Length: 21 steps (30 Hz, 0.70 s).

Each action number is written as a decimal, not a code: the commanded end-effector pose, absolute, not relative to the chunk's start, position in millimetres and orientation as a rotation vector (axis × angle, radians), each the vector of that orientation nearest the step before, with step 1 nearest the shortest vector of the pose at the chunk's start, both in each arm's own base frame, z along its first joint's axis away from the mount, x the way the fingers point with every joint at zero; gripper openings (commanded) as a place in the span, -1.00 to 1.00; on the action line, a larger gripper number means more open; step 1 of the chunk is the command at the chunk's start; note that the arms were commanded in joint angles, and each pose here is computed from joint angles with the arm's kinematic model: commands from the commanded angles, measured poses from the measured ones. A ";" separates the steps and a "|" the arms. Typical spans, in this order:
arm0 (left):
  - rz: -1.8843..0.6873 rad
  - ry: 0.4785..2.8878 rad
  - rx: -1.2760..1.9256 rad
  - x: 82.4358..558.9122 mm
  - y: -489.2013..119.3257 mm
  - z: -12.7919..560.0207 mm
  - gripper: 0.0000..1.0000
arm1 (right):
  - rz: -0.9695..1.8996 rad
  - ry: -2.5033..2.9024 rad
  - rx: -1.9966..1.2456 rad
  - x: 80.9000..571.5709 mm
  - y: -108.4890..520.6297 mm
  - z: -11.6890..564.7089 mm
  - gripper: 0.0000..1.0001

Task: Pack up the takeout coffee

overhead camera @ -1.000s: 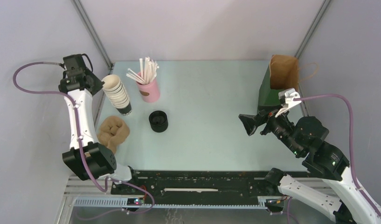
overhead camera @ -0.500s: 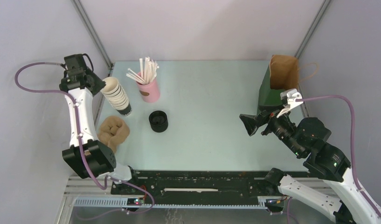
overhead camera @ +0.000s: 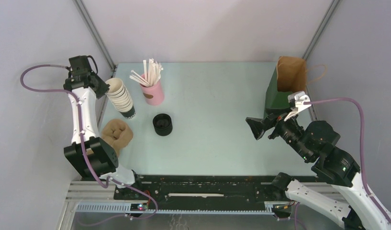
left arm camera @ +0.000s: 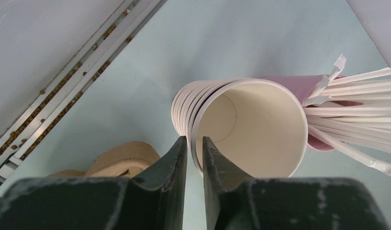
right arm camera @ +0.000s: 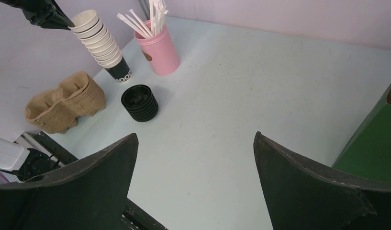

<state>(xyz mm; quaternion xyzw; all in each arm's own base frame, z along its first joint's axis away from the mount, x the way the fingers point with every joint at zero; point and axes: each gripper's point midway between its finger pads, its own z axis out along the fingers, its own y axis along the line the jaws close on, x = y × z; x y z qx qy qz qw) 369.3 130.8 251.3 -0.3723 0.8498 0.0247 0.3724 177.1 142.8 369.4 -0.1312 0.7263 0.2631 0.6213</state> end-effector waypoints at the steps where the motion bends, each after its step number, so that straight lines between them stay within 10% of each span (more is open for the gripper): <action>1: 0.053 2.104 -0.903 378.3 131.6 280.5 -0.55 | 0.616 1.636 -0.292 178.7 143.7 377.8 0.99; 21: 0.023 2.079 -0.910 380.9 127.5 298.6 -1.00 | 0.624 1.633 -0.292 179.5 145.9 379.0 0.99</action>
